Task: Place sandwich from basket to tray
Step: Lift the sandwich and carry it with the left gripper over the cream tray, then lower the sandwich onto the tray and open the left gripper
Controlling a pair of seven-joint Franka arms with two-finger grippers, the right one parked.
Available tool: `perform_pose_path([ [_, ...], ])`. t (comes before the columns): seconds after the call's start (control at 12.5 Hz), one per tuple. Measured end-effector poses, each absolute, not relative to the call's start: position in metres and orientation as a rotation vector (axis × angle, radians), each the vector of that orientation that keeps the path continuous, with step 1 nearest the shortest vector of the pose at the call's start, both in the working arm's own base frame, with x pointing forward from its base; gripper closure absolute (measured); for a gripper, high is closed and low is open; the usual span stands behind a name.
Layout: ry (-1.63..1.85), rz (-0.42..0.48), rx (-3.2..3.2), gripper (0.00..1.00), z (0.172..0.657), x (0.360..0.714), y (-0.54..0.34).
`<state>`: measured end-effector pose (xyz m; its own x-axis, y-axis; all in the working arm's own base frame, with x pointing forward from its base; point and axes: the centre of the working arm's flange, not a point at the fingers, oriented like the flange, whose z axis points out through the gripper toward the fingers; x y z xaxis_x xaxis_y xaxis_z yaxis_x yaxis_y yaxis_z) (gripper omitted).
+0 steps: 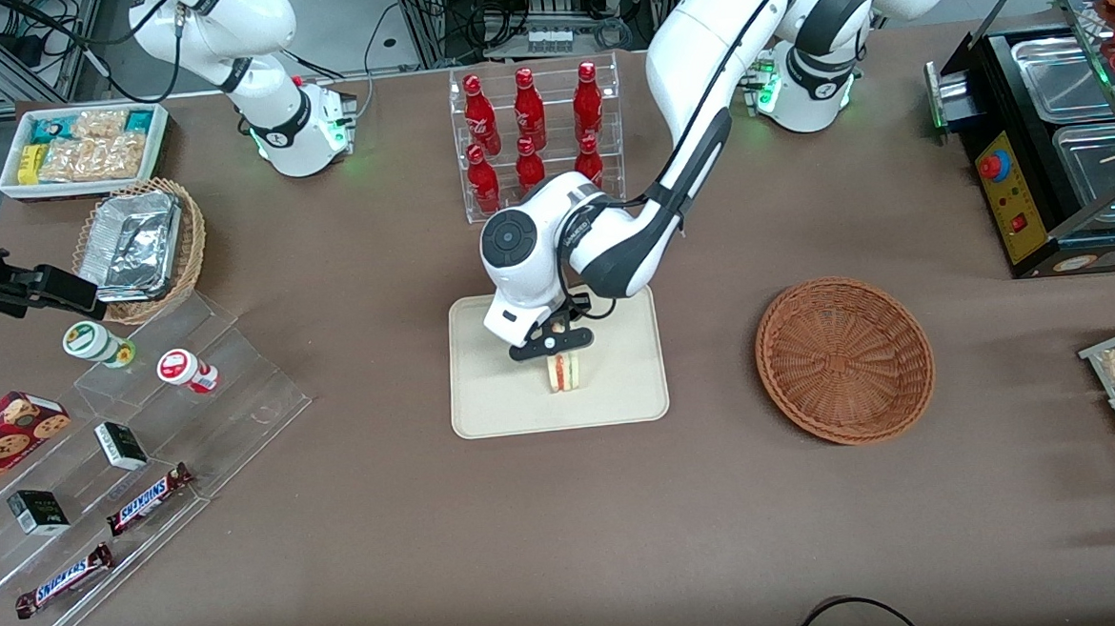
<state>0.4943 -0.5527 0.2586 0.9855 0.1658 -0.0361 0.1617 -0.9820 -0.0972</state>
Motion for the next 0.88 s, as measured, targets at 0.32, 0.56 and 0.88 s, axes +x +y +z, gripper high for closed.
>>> perform_pose_path([
  [0.32,-0.333,0.07,-3.021,0.85,0.252,0.495,-0.552],
  [0.56,-0.342,0.078,-3.012,0.85,0.243,0.494,-0.552],
  [0.88,-0.345,0.067,-3.022,0.44,0.248,0.497,-0.554],
])
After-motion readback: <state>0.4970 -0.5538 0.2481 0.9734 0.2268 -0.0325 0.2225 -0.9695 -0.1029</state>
